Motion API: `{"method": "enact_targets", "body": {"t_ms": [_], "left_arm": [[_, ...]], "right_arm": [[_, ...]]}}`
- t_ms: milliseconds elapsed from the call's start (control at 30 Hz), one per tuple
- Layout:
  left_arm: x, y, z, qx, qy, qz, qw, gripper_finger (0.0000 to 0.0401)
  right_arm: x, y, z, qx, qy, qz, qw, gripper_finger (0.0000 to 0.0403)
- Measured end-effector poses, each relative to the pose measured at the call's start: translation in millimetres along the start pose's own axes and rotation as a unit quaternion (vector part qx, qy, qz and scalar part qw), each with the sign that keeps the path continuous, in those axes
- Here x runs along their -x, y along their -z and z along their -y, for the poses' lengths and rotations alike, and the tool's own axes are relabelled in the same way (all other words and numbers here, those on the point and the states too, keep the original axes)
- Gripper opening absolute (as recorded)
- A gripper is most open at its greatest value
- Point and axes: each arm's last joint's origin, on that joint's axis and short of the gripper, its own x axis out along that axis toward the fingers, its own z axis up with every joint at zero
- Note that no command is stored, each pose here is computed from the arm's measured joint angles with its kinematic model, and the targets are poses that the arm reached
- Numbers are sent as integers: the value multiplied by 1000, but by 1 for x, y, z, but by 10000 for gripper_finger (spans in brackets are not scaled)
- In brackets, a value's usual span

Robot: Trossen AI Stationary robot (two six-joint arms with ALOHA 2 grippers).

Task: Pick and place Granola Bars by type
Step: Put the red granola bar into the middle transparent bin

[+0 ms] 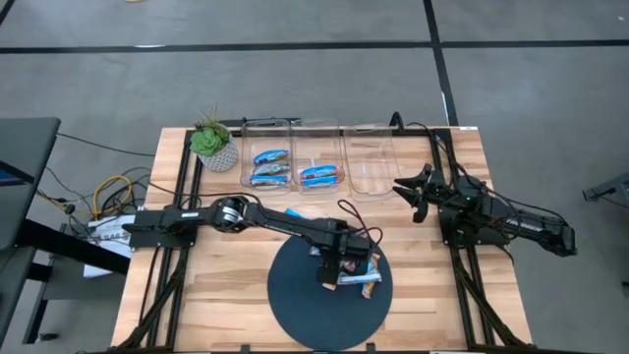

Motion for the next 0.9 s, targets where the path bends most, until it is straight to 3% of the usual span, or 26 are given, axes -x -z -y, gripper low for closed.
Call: {"method": "enact_targets", "body": {"t_ms": [433,633,900], "left_arm": [[-1,0,1,0,0,-1,1000,14],[16,-6,1,8,0,21,1000,25],[64,-10,-10,22,-39,82,996,28]], "right_arm": [[0,0,0,0,0,0,1000,123],[0,0,0,0,0,0,1000,123],[0,0,0,0,0,0,1000,123]]}}
